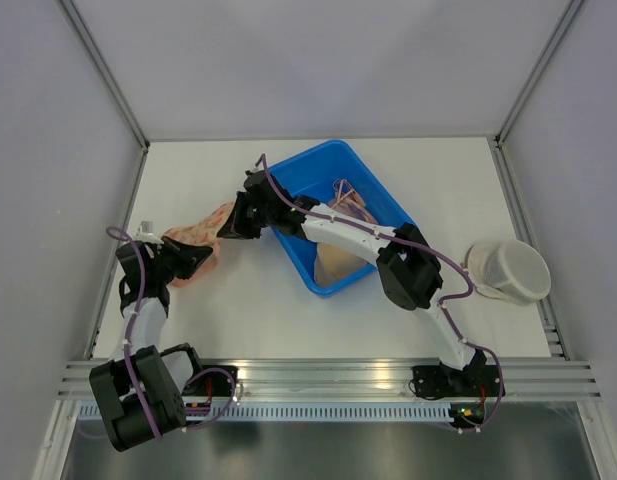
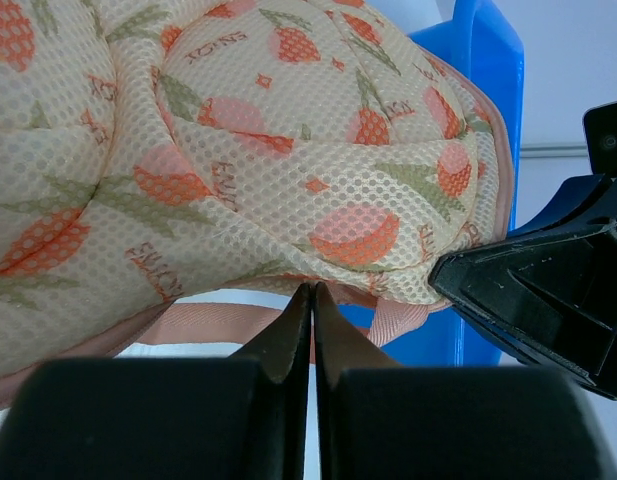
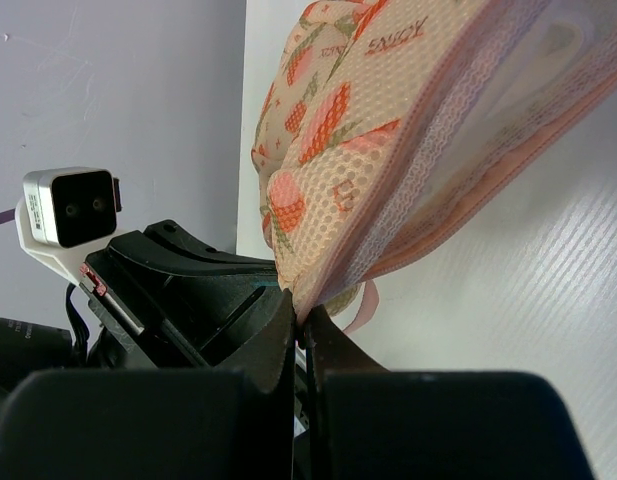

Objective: Unzip the laundry bag and remove the bra
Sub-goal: Unzip the laundry bag at the center of the board.

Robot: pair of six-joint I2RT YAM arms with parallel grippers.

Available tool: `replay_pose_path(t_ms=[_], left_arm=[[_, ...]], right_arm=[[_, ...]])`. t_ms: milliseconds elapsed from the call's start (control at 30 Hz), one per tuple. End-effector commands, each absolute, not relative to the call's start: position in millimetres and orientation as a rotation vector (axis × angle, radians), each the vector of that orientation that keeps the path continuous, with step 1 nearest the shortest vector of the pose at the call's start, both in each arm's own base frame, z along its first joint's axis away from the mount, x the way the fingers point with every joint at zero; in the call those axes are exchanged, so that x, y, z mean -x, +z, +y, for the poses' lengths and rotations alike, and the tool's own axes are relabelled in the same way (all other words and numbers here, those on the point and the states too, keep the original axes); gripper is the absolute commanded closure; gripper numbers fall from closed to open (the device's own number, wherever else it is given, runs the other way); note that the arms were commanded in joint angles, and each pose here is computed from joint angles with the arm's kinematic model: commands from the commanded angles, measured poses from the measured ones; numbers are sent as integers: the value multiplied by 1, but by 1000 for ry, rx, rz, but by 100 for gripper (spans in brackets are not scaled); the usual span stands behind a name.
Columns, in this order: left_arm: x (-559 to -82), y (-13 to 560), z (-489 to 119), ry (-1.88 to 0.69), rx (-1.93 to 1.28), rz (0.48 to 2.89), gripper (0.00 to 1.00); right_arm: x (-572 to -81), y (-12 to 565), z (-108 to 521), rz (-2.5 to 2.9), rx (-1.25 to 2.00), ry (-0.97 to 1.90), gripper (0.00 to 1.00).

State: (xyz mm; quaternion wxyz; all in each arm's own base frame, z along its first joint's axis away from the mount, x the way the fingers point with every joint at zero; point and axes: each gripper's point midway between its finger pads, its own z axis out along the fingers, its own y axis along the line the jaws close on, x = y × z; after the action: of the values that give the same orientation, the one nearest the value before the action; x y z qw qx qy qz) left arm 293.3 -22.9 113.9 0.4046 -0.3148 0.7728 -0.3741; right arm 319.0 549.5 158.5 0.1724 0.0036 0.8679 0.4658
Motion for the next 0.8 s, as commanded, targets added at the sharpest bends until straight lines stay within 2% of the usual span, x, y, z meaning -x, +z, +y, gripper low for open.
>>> replay_pose_path(t_ms=[0,567,767], left_arm=[[-302,133,-18,-929,772,1915,98],[-286,110,19,-603,963,2026,98],[-285,114,15,-620,933,2018,98]], right_arm=[[-314,213,555,2349,25,1450,99],[-317,202,556,2369,21,1408,100],[-316,201,555,2372,23,1410,100]])
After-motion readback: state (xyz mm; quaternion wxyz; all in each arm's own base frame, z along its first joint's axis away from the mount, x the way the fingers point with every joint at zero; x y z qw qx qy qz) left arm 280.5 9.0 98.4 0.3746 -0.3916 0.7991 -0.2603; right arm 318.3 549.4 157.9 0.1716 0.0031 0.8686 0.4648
